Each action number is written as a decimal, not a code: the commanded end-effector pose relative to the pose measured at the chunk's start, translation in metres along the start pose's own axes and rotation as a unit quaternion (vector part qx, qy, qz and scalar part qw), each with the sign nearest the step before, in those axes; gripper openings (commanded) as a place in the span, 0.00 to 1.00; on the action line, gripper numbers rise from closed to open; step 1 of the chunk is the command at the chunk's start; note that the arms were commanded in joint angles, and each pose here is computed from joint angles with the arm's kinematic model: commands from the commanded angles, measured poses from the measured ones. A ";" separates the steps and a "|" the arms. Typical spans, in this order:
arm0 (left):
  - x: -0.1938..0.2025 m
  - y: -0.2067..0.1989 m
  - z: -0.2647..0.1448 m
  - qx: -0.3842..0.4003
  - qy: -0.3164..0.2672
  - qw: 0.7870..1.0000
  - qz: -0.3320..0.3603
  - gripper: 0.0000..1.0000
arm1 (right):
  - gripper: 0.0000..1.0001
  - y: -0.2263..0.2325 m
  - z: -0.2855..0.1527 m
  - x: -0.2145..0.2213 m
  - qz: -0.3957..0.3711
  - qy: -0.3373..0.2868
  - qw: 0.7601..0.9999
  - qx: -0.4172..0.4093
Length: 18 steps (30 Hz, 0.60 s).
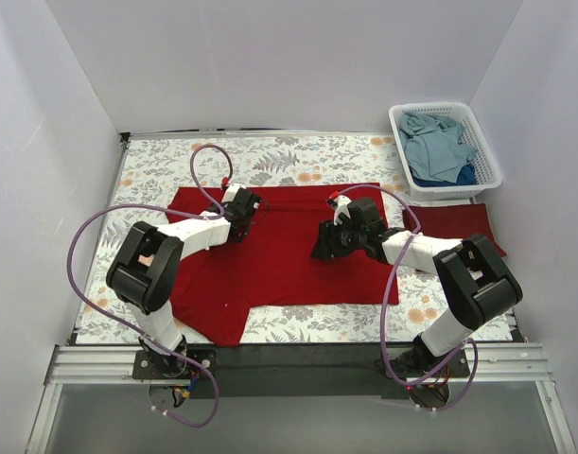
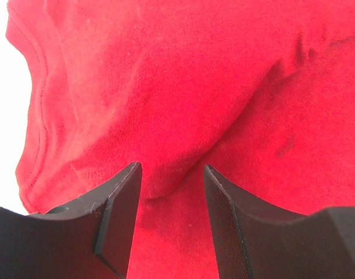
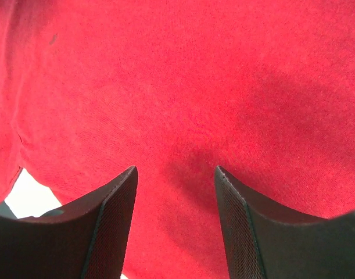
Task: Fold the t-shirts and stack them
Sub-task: Fold the tshirt
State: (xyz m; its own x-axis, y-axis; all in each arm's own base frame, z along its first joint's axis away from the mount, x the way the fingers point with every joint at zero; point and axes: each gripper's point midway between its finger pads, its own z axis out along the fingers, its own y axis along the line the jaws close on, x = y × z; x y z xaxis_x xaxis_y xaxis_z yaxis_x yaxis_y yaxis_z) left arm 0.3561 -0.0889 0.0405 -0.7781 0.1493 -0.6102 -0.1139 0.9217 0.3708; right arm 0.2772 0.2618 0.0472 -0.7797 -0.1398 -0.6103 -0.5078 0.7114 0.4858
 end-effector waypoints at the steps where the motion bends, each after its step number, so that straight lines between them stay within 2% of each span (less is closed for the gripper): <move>1: -0.020 0.004 0.002 -0.024 -0.029 0.999 -0.008 0.45 | 0.62 0.011 -0.003 -0.016 -0.027 -0.032 0.999 -0.023; 9: -0.022 -0.003 0.011 -0.026 -0.027 0.999 -0.007 0.45 | 0.62 0.010 0.001 -0.013 -0.027 -0.026 0.999 -0.027; 18: -0.051 0.041 0.026 -0.086 -0.043 0.995 -0.020 0.44 | 0.64 0.010 0.001 -0.013 -0.027 -0.024 0.999 -0.029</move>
State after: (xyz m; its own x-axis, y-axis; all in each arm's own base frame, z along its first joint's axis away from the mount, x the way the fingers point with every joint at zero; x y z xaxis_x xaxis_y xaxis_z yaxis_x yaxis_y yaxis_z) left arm 0.3808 -0.0739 0.0390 -0.7675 0.1657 -0.6192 -0.1595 0.8862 0.4349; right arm 0.2784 0.2659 0.0513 -0.7639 -0.1411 -0.6298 -0.5322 0.6897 0.4910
